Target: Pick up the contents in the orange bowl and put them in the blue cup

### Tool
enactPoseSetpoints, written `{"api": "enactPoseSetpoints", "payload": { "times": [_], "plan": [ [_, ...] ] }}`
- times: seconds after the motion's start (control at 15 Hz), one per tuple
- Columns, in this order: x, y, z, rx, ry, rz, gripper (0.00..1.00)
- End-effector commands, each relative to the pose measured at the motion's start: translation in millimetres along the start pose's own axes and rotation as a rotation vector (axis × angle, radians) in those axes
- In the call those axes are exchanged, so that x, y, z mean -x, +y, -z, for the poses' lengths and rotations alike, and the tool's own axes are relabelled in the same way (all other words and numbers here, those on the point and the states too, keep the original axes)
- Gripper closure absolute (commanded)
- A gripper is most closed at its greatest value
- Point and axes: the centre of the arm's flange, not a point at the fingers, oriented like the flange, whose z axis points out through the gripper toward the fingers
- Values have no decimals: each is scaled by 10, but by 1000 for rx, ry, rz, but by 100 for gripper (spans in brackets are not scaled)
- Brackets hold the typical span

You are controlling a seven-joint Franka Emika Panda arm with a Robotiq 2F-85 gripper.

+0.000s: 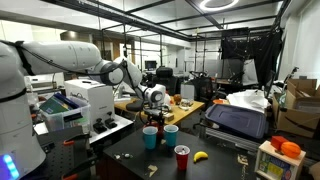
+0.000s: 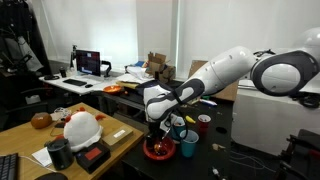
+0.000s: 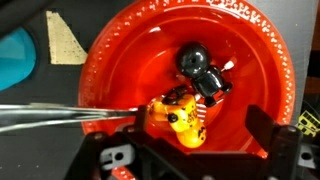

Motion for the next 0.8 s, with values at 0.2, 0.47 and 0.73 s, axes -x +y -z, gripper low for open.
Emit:
{"api": "enactPoseSetpoints", "payload": {
  "times": [0.2, 0.47, 0.73],
  "plan": [
    [-91, -59, -48, -24, 0, 22, 0],
    [-84, -45, -64, -22, 0, 26, 0],
    [-80, -50, -115, -20, -4, 32, 25]
  ]
}}
